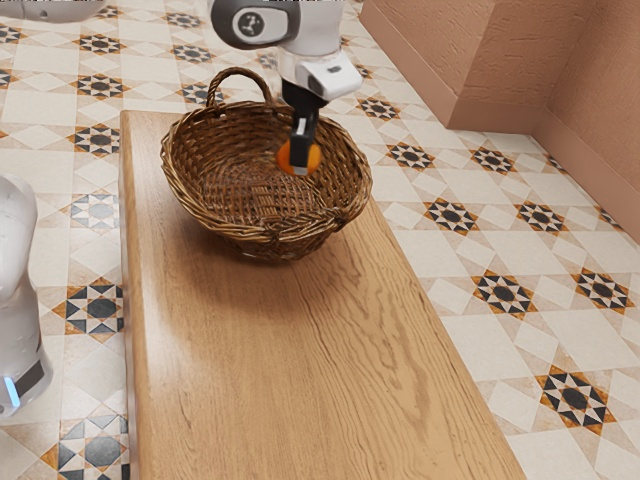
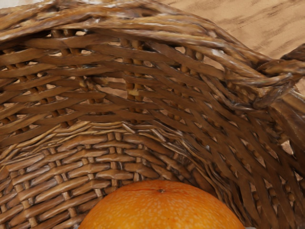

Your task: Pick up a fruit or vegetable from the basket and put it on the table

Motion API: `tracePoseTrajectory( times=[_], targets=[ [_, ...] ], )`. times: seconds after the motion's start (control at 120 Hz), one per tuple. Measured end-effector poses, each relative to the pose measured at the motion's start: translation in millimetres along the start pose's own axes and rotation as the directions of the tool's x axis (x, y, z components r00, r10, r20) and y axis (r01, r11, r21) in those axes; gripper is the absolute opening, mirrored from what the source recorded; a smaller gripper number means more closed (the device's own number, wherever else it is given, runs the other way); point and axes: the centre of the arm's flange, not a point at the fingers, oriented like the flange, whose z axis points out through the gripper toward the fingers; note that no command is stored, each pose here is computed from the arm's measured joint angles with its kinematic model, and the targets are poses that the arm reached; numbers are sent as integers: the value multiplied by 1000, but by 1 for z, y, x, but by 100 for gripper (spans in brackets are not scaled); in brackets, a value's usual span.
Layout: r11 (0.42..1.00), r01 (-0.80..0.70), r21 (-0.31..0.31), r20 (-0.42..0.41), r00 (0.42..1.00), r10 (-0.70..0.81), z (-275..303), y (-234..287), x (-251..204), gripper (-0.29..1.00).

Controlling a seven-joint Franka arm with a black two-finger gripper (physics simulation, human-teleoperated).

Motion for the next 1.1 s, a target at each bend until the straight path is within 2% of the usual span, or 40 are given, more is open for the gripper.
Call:
tracePoseTrajectory(
  times=[0.142, 0.275, 0.467, 0.592, 0.767, 0.925, 1.1],
  targets=[
    [991, -132, 6, -42, 990, 132, -39, 84, 26, 29],
    [977, -214, 10, -107, 971, 214, -88, 142, 33, 30],
    [934, -355, -39, -95, 932, 350, -87, 240, 35, 34],
    [904, -417, -97, -26, 909, 417, -42, 287, 46, 35],
    [890, -426, -164, 58, 896, 440, 54, 314, 53, 32],
    [895, -401, -196, 66, 905, 420, 118, 316, 58, 31],
    [908, -375, -186, 23, 922, 386, 137, 313, 65, 31]
  ],
)
